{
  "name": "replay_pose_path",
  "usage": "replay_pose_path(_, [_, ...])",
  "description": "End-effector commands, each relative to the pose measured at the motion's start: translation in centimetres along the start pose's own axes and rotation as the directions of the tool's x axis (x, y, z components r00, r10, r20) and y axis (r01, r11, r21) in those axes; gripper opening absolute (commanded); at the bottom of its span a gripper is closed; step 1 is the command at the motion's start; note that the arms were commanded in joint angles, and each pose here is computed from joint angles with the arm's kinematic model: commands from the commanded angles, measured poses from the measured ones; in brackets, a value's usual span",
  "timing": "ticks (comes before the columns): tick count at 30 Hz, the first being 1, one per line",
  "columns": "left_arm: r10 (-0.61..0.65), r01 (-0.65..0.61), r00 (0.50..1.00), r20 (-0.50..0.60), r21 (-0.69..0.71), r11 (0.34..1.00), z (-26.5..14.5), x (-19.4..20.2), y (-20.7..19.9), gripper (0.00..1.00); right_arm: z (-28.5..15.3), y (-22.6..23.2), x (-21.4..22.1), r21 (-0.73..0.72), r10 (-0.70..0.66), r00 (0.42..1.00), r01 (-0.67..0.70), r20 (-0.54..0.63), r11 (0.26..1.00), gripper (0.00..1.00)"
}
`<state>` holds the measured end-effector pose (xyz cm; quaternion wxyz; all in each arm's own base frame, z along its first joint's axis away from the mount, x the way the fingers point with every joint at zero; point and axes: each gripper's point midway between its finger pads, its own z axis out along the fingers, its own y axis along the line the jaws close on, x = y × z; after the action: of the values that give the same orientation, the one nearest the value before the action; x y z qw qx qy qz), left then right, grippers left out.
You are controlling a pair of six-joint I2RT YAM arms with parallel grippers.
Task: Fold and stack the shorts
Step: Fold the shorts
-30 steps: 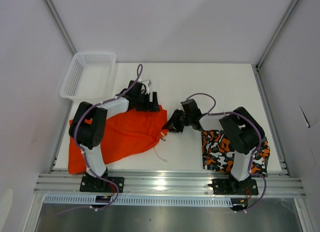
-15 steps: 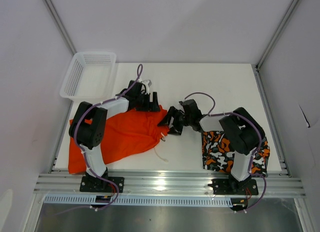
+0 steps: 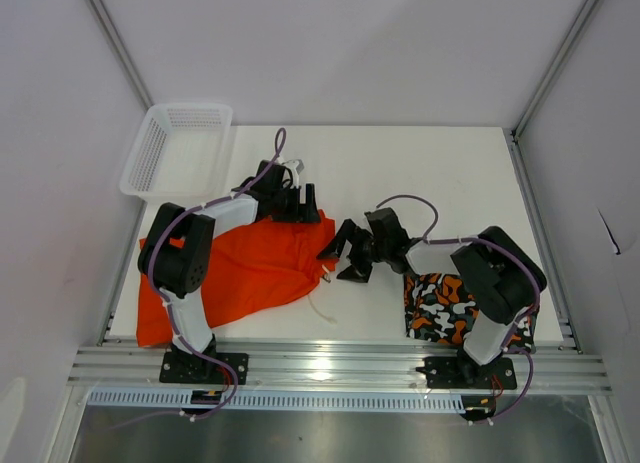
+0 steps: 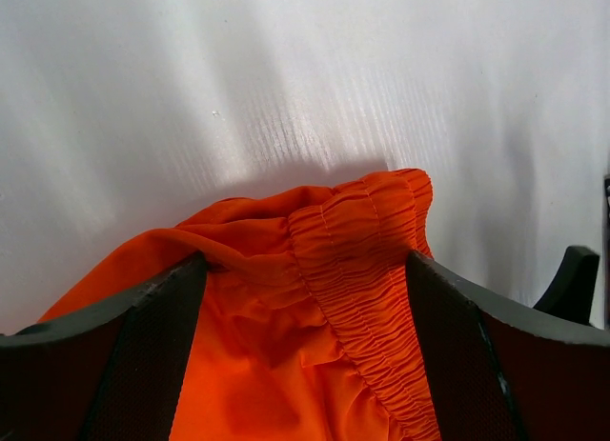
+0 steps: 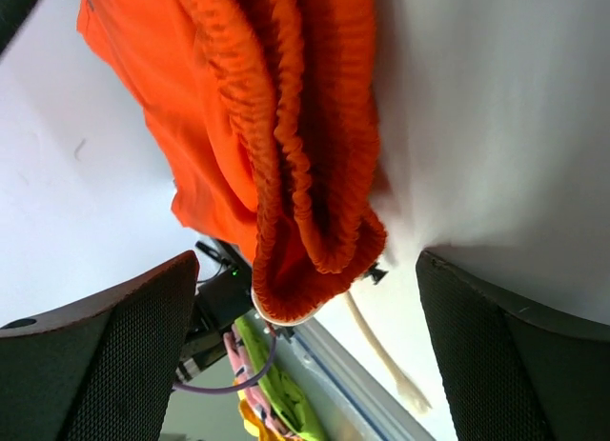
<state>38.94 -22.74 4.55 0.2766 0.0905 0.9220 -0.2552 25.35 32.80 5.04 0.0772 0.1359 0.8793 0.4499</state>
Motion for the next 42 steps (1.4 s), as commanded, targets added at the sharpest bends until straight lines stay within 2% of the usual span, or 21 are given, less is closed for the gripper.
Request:
replay_pose_path(1, [0.050,-0.051,0.998,0.047,0.015,0.999,-1.0,-1.5,-1.2,0.87,1.1,-0.8,1.4,0.004,0.065,0.998,-0.065,-0.015,0.998,0.98])
replay_pose_path(10, [0.049,-0.049,0.999,0.009,-0.011,0.999,0.4,-0.4,-0.2,0.86,3.5,-0.7,-0.3,-0.043,0.127,0.992,-0.126,0.007,0.991,0.97])
replay_pose_path(13, [0.053,-0.053,0.999,-0.004,-0.017,0.998,1.1,-0.1,0.2,0.85,4.1,-0.6,-0.9,-0.051,0.125,0.992,-0.125,0.002,0.991,0.93])
replay_pose_path(16, [0.056,-0.056,0.998,-0.009,-0.019,0.998,1.4,0.0,0.4,0.85,4.4,-0.5,-1.3,-0.063,0.120,0.993,-0.120,-0.003,0.991,0.78])
replay_pose_path(17, [0.058,-0.058,0.998,-0.008,-0.018,0.998,1.4,0.0,0.4,0.85,4.4,-0.6,-1.4,-0.065,0.115,0.993,-0.115,-0.002,0.991,0.69])
replay_pose_path(19, [0.063,-0.063,0.998,-0.003,-0.015,0.998,1.3,-0.3,0.3,0.85,4.6,-0.8,-1.4,-0.064,0.103,0.995,-0.103,-0.002,0.993,0.58])
replay_pose_path(20, [0.064,-0.064,0.998,-0.005,-0.014,0.998,1.3,-0.3,0.2,0.85,4.7,-0.8,-1.6,-0.067,0.098,0.995,-0.098,-0.003,0.993,0.44])
replay_pose_path(22, [0.064,-0.064,0.998,-0.003,-0.015,0.998,1.3,-0.4,0.2,0.85,4.7,-1.0,-1.5,-0.065,0.092,0.996,-0.092,-0.010,0.994,0.31])
replay_pose_path(23, [0.065,-0.065,0.998,-0.002,-0.014,0.998,1.3,-0.5,0.2,0.85,4.8,-1.1,-1.4,-0.062,0.086,0.996,-0.087,-0.011,0.994,0.18])
replay_pose_path(25, [0.064,-0.064,0.998,-0.005,-0.013,0.998,1.4,-0.4,0.2,0.85,4.9,-1.3,-1.3,-0.053,0.074,0.997,-0.074,-0.011,0.996,0.00])
replay_pose_path(30, [0.062,-0.062,0.998,0.002,0.013,0.998,1.3,-0.5,-0.3,0.85,5.0,-1.3,-1.6,-0.049,-0.005,1.000,0.005,0.010,0.999,0.00])
replay_pose_path(33, [0.062,-0.062,0.998,-0.004,0.021,0.998,1.4,-0.3,-0.4,0.85,4.9,-0.9,-1.5,-0.073,-0.087,0.996,0.086,-0.009,0.994,0.42])
replay_pose_path(34, [0.062,-0.062,0.998,-0.004,0.024,0.998,1.4,-0.2,-0.5,0.85,4.9,-0.9,-1.7,-0.077,-0.099,0.995,0.099,-0.003,0.992,0.68])
replay_pose_path(35, [0.063,-0.062,0.998,-0.008,0.028,0.998,1.6,-0.1,-0.4,0.84,4.8,-1.0,-2.0,-0.076,-0.109,0.994,0.109,0.013,0.991,0.76])
replay_pose_path(38, [0.067,-0.067,0.998,-0.010,0.037,0.997,1.8,0.0,-0.5,0.84,4.9,-1.3,-2.7,-0.070,-0.132,0.991,0.134,0.032,0.989,0.84])
replay_pose_path(42, [0.082,-0.081,0.997,-0.012,0.065,0.995,2.1,0.3,-0.9,0.84,5.1,-1.7,-3.7,-0.080,-0.119,0.992,0.122,0.043,0.989,0.87])
